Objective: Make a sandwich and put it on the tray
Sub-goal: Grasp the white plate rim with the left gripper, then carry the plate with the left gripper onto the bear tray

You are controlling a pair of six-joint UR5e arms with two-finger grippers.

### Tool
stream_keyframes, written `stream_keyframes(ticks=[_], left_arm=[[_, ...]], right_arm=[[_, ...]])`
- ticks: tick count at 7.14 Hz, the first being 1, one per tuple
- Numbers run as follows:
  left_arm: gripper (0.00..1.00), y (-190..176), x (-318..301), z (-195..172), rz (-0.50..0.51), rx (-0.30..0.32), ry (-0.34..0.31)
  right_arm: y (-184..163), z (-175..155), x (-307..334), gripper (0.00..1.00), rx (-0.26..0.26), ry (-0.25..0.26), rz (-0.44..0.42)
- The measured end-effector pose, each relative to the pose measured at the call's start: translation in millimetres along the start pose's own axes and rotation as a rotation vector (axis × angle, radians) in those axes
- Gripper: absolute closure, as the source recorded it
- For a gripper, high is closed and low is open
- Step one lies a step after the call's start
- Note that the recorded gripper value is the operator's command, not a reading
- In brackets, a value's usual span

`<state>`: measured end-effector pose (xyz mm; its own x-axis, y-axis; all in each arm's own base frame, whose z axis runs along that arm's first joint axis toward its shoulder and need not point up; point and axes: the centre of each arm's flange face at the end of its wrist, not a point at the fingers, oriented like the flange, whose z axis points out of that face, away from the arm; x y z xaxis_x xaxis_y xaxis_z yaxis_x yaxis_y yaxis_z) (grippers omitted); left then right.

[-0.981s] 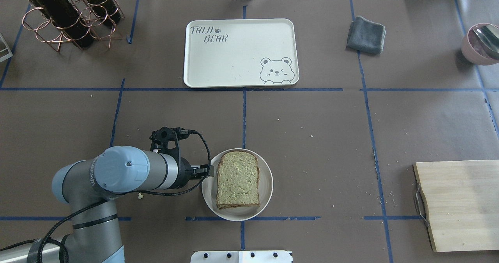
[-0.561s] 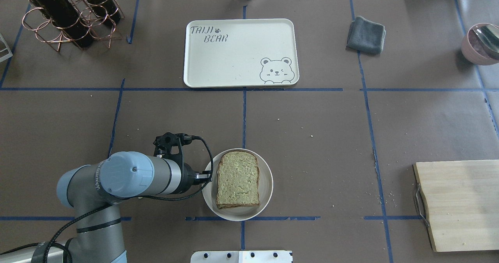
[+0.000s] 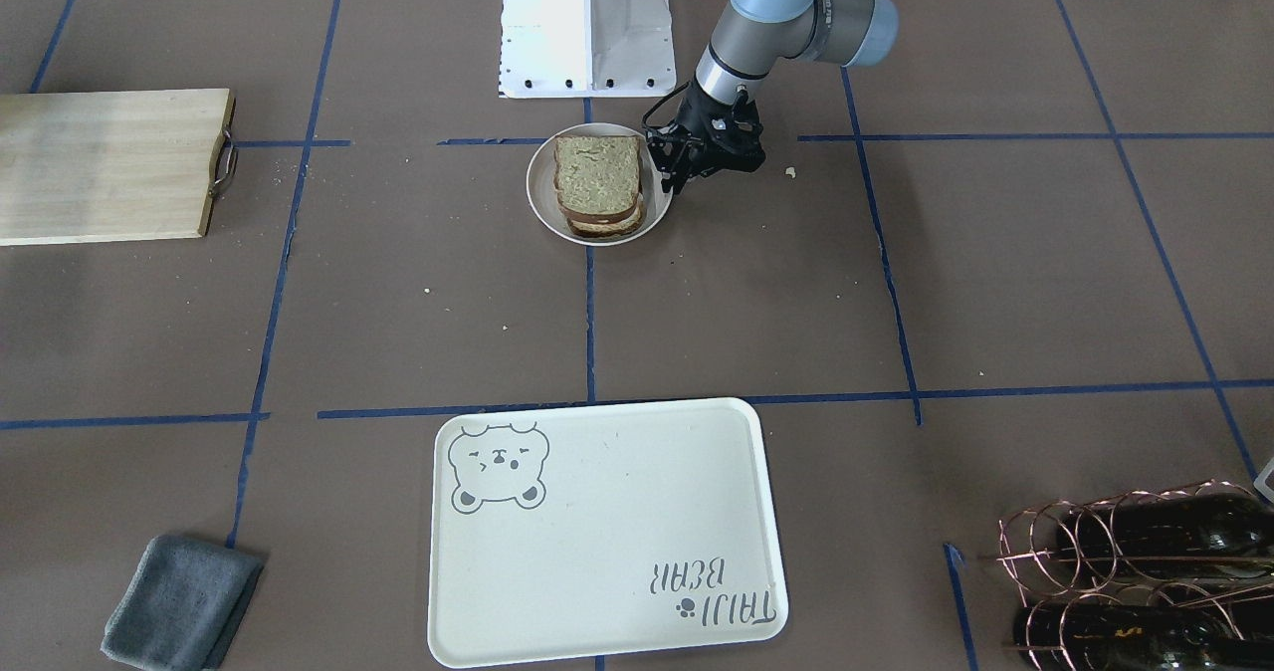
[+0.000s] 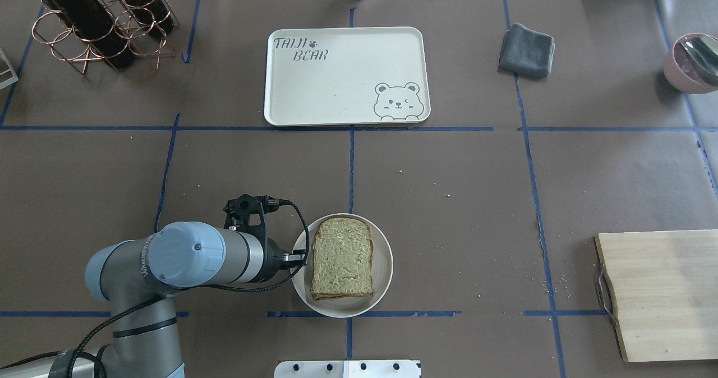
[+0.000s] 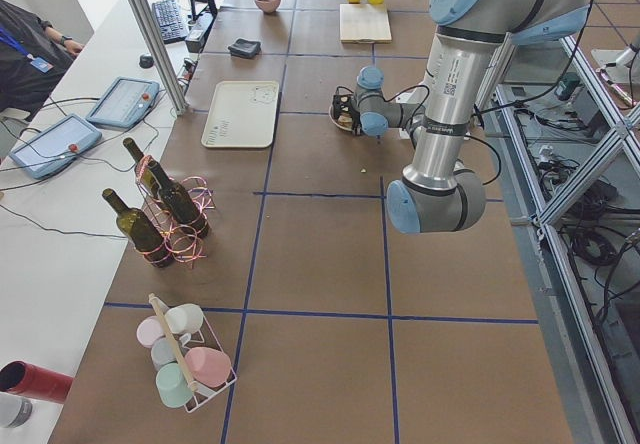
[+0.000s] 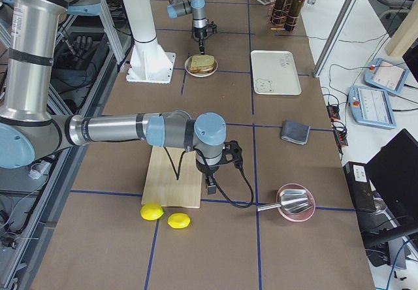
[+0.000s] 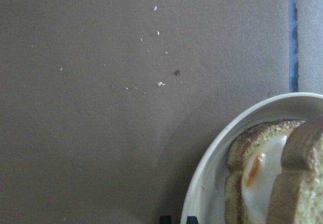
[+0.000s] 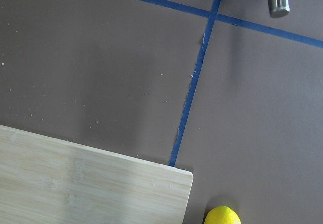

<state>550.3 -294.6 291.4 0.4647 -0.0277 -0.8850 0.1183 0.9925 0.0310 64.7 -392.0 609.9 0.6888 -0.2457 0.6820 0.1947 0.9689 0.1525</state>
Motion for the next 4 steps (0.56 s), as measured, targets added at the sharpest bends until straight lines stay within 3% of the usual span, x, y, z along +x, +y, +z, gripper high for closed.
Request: stream_keyframes(ticks=[4], left_arm=[[1.00, -1, 9, -12, 0.019, -0.005, 0.029]], right_arm=[[0, 0, 0, 0.00, -0.001, 0.001, 0.001]])
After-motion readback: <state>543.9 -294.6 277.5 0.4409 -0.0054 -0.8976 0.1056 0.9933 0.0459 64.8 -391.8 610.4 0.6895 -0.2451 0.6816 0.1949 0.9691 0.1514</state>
